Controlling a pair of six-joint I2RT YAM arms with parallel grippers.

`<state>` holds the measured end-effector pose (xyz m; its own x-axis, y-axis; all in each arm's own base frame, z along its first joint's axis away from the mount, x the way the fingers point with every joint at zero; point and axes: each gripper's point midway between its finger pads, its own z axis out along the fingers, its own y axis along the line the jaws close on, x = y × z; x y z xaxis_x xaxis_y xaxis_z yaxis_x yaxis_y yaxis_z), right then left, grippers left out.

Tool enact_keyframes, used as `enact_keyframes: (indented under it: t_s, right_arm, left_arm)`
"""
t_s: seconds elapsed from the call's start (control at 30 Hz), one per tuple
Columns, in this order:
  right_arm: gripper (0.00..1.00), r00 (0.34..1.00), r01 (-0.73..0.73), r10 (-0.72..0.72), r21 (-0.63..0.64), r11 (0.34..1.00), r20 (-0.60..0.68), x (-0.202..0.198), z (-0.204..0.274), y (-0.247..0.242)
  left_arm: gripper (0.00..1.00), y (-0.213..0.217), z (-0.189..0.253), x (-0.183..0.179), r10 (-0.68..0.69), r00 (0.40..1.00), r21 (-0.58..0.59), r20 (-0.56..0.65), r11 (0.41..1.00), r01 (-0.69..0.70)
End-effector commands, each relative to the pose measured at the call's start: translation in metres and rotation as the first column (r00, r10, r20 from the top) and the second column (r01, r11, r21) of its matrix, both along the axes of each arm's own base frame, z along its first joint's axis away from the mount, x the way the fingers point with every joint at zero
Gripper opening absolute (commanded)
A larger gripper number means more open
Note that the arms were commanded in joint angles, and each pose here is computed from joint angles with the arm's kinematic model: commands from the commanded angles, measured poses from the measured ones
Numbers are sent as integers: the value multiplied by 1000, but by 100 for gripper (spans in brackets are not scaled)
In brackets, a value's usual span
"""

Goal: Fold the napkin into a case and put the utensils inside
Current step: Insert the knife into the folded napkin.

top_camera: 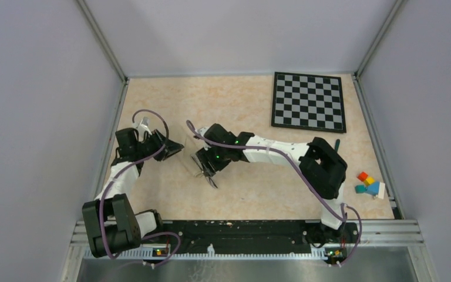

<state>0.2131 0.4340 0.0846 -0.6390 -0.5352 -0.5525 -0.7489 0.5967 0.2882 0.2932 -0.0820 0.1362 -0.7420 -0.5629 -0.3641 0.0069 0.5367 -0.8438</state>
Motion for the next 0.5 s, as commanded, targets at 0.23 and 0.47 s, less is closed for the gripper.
enact_keyframes:
  t_s: [0.23,0.47]
  right_arm:
    - [58,992,0,4,-33,999,128,3,-1,-11]
    - [56,978,34,-6,-133,991,206,0,-15,1]
  left_arm:
    - [51,19,-6,12,67,997,111,-48,992,-61]
    - [53,36,-15,37,126,984,154,-129,982,-106]
